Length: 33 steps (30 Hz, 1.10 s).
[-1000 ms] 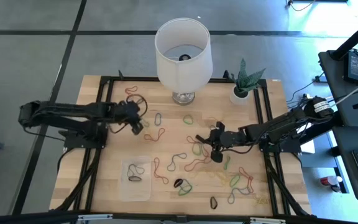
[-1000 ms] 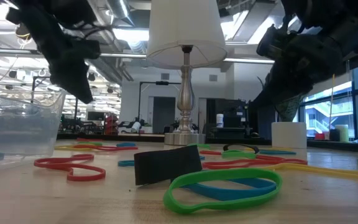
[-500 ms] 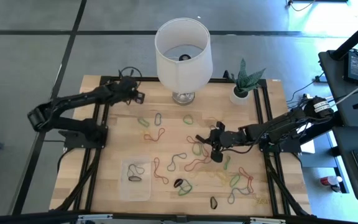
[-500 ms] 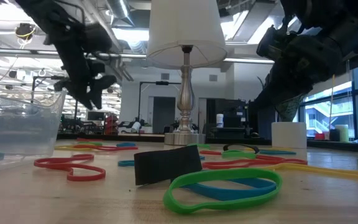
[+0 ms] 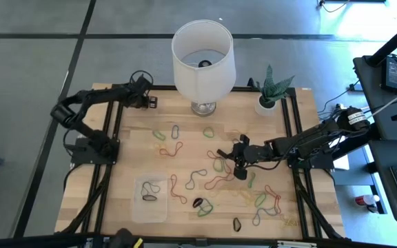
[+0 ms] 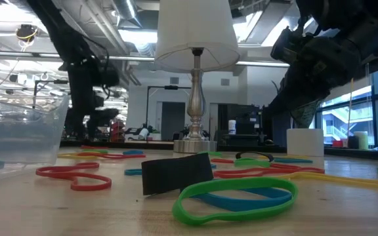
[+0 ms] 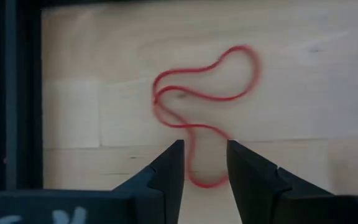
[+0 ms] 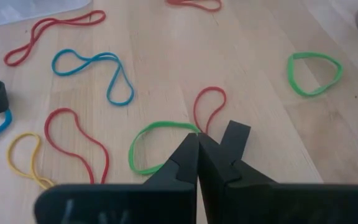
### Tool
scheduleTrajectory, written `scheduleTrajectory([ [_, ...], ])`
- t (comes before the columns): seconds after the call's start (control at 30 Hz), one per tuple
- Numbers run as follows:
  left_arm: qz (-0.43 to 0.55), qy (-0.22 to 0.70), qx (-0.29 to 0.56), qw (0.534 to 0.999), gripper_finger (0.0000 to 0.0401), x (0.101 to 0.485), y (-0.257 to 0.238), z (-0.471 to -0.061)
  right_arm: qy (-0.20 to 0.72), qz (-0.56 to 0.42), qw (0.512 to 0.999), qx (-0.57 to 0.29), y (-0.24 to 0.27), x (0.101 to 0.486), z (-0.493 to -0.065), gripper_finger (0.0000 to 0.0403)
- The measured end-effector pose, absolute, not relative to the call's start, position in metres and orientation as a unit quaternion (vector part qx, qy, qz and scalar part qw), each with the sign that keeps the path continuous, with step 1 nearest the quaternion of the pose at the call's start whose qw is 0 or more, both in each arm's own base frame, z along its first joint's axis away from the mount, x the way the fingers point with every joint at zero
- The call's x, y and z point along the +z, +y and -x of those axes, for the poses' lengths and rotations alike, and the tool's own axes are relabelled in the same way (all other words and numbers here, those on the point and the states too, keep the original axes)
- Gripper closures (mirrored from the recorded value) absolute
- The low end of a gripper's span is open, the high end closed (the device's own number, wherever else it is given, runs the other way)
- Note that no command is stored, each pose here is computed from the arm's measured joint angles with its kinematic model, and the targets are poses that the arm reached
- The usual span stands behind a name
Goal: Pick and place rubber bands into bin
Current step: Put the red rubber band into the transparent bin
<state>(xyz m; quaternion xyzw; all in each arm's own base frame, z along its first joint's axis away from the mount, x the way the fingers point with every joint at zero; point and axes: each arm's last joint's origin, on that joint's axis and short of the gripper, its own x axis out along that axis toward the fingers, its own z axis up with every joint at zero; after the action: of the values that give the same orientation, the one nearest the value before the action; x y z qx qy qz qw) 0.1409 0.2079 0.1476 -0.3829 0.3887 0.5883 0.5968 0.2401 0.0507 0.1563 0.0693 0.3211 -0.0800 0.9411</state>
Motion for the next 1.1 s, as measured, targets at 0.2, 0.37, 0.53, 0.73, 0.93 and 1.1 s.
scheduleTrajectory([
  [0.2, 0.381, 0.401, 0.599, 0.58, 0.0293, 0.145, 0.212, -0.146, 0.321, -0.069, 0.941, -0.08, 0.051, 0.156, -0.24, 0.0395],
  [0.37, 0.382, 0.403, 0.595, 0.581, 0.0303, 0.144, 0.212, -0.148, 0.32, -0.07, 0.941, -0.08, 0.051, 0.156, -0.24, 0.0395],
  [0.53, 0.396, 0.403, 0.585, 0.582, 0.0313, 0.141, 0.211, -0.151, 0.32, -0.07, 0.942, -0.08, 0.051, 0.157, -0.24, 0.0395],
  [0.73, 0.36, 0.429, 0.602, 0.569, 0.0321, 0.13, 0.209, -0.158, 0.319, -0.069, 0.942, -0.079, 0.051, 0.157, -0.24, 0.0395],
  [0.93, 0.346, 0.448, 0.605, 0.56, 0.0329, 0.126, 0.21, -0.164, 0.318, -0.069, 0.942, -0.079, 0.051, 0.157, -0.241, 0.0395],
  [1.1, 0.351, 0.45, 0.599, 0.561, 0.0349, 0.125, 0.209, -0.165, 0.317, -0.069, 0.943, -0.079, 0.051, 0.157, -0.241, 0.0395],
])
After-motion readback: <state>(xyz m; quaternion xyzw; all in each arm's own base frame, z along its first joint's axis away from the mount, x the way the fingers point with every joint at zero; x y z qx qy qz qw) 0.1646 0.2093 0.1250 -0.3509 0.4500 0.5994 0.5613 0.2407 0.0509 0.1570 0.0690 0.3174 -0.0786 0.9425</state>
